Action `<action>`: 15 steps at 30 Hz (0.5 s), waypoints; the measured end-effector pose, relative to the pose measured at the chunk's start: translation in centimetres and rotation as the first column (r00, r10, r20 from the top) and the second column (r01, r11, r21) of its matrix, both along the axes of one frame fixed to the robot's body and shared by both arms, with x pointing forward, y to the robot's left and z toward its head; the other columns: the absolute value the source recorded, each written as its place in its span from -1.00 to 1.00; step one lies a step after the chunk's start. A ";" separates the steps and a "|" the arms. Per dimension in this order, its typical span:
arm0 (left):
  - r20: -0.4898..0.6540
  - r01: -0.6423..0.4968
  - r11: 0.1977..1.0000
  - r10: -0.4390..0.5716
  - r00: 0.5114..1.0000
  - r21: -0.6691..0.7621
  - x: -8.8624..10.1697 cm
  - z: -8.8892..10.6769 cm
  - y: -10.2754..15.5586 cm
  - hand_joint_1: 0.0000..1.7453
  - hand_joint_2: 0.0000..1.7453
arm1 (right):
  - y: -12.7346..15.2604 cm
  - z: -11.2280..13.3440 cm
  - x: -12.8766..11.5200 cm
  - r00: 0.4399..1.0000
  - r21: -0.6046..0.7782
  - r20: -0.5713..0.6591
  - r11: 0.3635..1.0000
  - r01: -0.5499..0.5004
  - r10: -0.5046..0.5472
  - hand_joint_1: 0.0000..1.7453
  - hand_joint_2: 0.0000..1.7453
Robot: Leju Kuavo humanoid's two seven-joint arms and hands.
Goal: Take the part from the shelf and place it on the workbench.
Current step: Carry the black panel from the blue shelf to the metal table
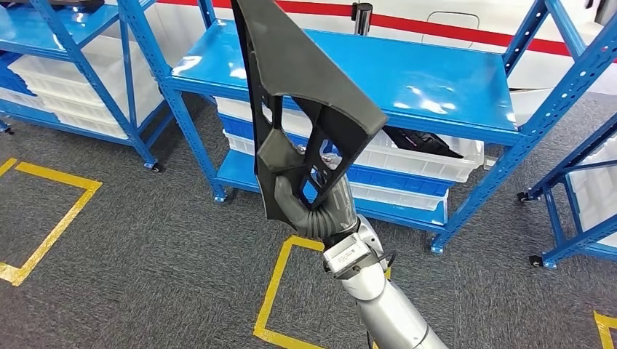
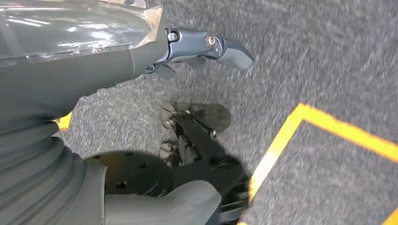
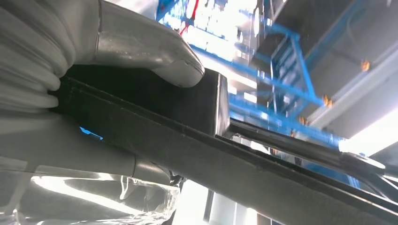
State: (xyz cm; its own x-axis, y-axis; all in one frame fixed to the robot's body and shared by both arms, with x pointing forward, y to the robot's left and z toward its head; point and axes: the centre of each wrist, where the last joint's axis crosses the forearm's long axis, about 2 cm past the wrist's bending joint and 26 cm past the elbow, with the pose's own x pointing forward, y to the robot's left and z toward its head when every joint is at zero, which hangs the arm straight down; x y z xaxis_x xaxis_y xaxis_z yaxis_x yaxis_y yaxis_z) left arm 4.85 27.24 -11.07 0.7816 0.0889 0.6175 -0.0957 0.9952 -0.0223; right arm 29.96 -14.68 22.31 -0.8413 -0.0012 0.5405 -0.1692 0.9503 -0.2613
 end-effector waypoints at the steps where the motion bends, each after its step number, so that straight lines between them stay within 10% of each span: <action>1: -0.002 0.000 1.000 0.000 1.000 -0.010 0.0 0.0 0.0 -1.00 1.00 | 0.0 -0.1 -0.1 1.000 -0.004 -0.005 1.000 -0.006 0.006 1.00 1.00; 15: -0.001 -0.034 0.998 0.034 0.999 -0.044 0.1 0.0 0.2 -1.00 1.00 | -0.1 -0.4 -0.6 1.000 -0.013 -0.003 1.000 -0.027 0.027 1.00 1.00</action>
